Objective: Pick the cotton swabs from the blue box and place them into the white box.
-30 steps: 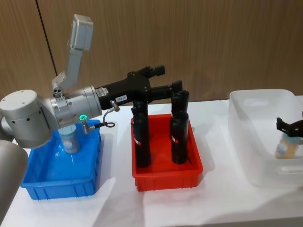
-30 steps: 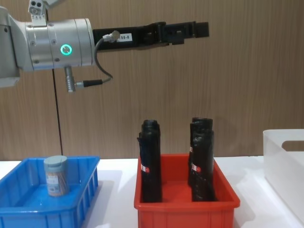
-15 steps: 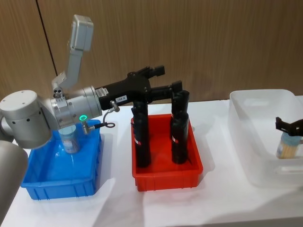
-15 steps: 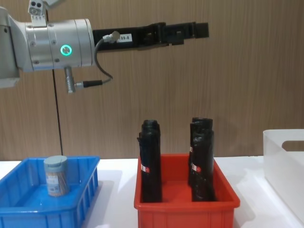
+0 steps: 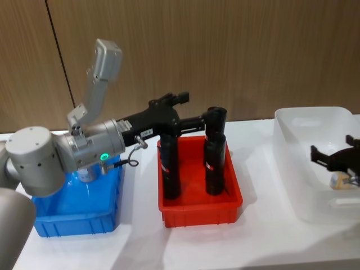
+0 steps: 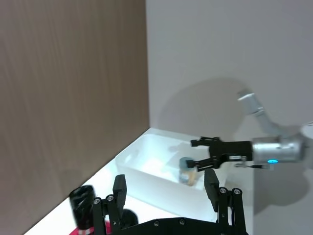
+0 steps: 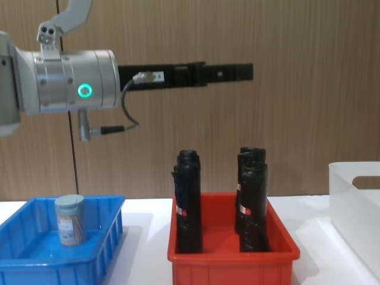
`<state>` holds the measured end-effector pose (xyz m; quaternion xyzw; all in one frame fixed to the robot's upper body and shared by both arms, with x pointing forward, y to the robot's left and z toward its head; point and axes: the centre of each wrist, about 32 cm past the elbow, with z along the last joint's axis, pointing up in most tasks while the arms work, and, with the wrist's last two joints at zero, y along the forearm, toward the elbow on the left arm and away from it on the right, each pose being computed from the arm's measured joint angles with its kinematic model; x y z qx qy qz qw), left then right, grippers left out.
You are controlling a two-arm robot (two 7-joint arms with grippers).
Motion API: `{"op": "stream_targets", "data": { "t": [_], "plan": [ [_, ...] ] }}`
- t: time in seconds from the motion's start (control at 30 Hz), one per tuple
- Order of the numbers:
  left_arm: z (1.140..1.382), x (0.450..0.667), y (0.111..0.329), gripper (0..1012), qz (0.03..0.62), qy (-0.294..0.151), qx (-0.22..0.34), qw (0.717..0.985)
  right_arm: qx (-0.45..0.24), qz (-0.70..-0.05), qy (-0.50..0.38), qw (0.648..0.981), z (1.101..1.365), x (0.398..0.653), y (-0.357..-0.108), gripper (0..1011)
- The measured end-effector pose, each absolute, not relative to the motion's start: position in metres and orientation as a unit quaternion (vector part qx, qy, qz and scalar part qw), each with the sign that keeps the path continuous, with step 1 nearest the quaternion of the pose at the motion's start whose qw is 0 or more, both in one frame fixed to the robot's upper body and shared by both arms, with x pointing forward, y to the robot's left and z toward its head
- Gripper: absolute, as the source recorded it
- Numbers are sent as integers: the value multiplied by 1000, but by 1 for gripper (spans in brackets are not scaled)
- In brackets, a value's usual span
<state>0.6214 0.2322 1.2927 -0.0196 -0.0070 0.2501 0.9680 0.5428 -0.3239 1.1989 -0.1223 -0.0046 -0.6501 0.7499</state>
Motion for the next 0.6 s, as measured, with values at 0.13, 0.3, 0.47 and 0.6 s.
{"op": "stream_targets", "data": {
  "t": [0.13,0.3,0.47,0.6],
  "plan": [
    [1286,615,231,1003,271,-13,-11,962,-110,-642,-12,759,1196,533,-313,1002],
    [1278,607,229,1003,295,-21,-3,955,-95,-632,-19,769,1193,521,-301,1002],
    [1269,597,226,1003,322,-31,6,946,-75,-620,-26,781,1190,506,-287,1002],
    [1262,589,224,1003,342,-38,12,939,-60,-611,-30,789,1189,494,-277,1002]
  ]
}}
